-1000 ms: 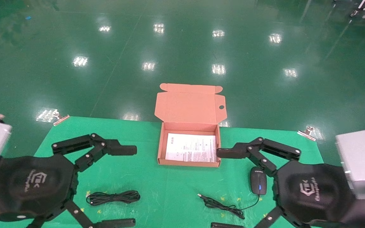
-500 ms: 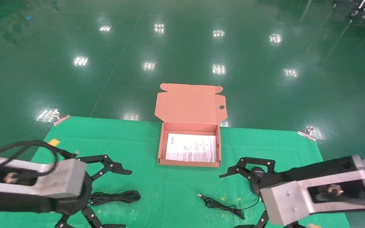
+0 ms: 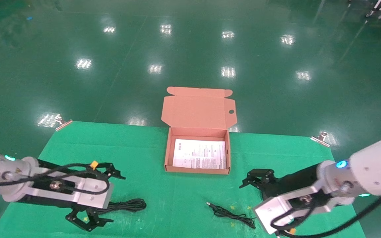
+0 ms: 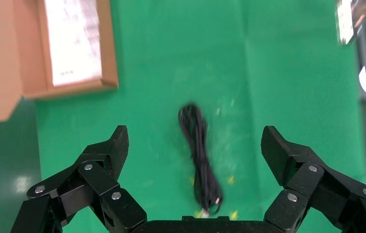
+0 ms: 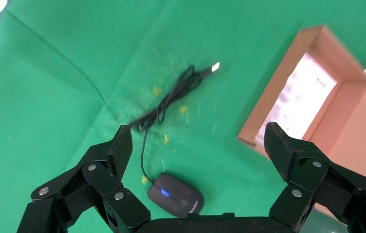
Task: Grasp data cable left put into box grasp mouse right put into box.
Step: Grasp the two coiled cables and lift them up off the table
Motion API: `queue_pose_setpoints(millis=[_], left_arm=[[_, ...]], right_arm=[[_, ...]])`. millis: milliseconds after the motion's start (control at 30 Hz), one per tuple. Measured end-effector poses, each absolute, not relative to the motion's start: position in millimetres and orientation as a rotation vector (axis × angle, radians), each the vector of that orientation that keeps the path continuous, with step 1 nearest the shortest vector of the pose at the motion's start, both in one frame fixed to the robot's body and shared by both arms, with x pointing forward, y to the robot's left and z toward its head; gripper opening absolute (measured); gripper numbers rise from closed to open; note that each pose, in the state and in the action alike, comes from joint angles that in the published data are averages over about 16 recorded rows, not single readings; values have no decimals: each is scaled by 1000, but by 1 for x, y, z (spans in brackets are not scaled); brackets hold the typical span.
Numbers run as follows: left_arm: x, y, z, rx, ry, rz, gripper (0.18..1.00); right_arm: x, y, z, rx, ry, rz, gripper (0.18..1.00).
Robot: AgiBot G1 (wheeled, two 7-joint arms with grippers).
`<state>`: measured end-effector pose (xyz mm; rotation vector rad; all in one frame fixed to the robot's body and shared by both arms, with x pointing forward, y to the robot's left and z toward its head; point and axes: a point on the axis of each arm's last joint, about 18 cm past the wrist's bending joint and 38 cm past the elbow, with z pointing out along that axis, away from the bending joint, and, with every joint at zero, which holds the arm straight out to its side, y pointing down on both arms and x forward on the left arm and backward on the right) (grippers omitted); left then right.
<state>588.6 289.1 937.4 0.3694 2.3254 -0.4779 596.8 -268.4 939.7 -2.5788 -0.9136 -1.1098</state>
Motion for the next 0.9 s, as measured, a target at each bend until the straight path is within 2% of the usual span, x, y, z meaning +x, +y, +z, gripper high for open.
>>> queue_pose_setpoints(millis=[167,333,567,900], left_arm=[[606,290,918,336,2337,-364,1001],[620,293,898,233,2362,-336,1001],[641,297,876,63,2395,-359,1001],[672,302,857,-142,2425,-454,1001]], right_arm=[[611,-266,920,-2641,-865,-1127,1000],[622,-265,898,-2679,-779,-1133,1000],[635,-264,872,-2691,-586,-1107,1000],[657,-265,844,-2639,-240,-984,1000]])
